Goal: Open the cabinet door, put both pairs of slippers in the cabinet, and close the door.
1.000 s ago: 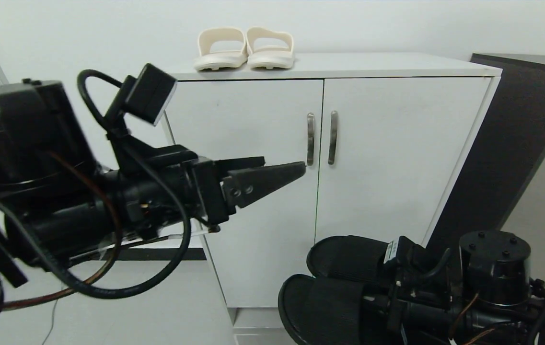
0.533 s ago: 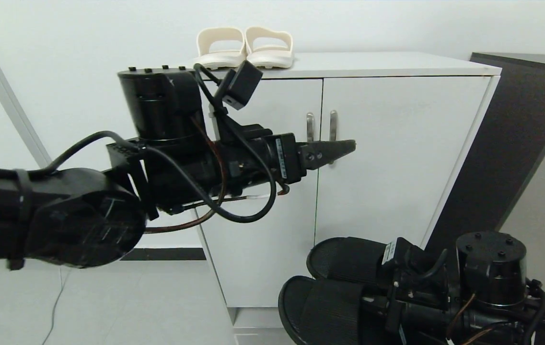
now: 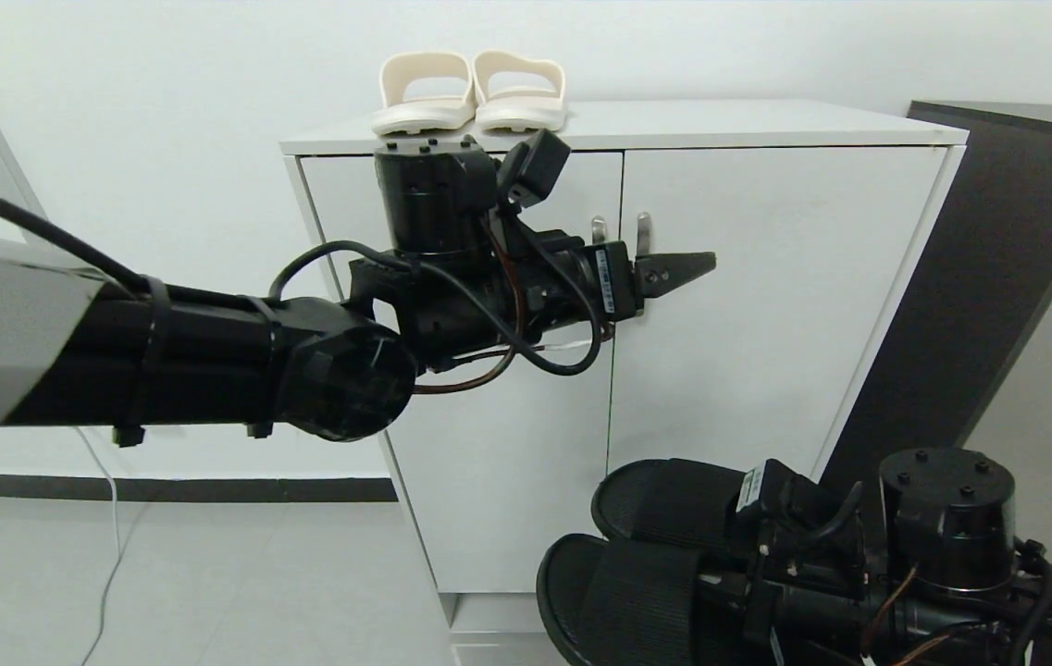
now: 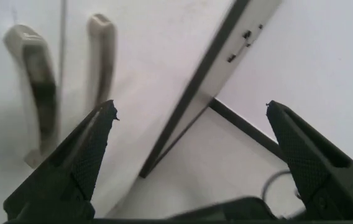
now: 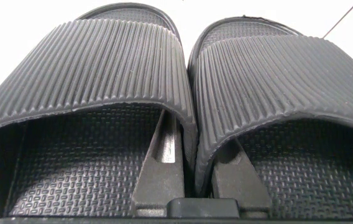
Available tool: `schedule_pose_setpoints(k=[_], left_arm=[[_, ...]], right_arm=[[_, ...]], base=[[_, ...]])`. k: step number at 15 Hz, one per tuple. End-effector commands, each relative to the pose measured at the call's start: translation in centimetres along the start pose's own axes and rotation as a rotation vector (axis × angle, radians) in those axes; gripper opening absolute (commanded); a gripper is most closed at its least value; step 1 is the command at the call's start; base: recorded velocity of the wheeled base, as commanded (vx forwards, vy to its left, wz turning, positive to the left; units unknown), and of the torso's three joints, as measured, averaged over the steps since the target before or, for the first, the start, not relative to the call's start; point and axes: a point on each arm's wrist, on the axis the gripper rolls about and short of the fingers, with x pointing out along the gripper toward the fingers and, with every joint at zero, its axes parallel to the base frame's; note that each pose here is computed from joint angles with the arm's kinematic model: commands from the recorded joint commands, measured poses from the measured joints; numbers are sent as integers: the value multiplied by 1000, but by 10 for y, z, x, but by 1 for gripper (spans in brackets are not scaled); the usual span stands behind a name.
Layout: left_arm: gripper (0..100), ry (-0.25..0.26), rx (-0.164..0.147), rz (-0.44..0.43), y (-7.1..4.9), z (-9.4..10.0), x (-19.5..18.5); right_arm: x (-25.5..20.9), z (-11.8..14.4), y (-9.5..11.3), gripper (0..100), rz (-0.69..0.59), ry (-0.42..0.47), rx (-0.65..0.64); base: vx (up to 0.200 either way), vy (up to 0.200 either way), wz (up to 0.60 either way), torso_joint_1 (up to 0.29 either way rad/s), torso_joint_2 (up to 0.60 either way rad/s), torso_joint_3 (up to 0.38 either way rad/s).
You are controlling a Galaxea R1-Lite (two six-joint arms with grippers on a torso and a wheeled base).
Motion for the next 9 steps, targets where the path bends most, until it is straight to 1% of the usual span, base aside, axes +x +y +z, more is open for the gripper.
schedule_pose_setpoints(k=[1, 3, 5, 7, 9], left_arm=[[100, -6, -2, 29, 9, -6, 13], [100, -25, 2, 55, 12, -4, 19], [100, -3, -10, 77, 15, -2, 20], [100, -9, -7, 77, 18, -1, 25], [100, -3, -10, 77, 18, -1, 28]], right_arm=[[0, 0, 0, 0, 1, 1, 0], [0, 0, 0, 0, 1, 1, 0], [0, 0, 0, 0, 1, 1, -2], [0, 0, 0, 0, 1, 1, -2], [0, -1, 0, 0, 2, 2, -1]], base=[[0, 0, 0, 0, 0, 0], [0, 0, 0, 0, 0, 0], [0, 0, 0, 0, 0, 0], [0, 0, 0, 0, 0, 0], [0, 0, 0, 0, 0, 0]])
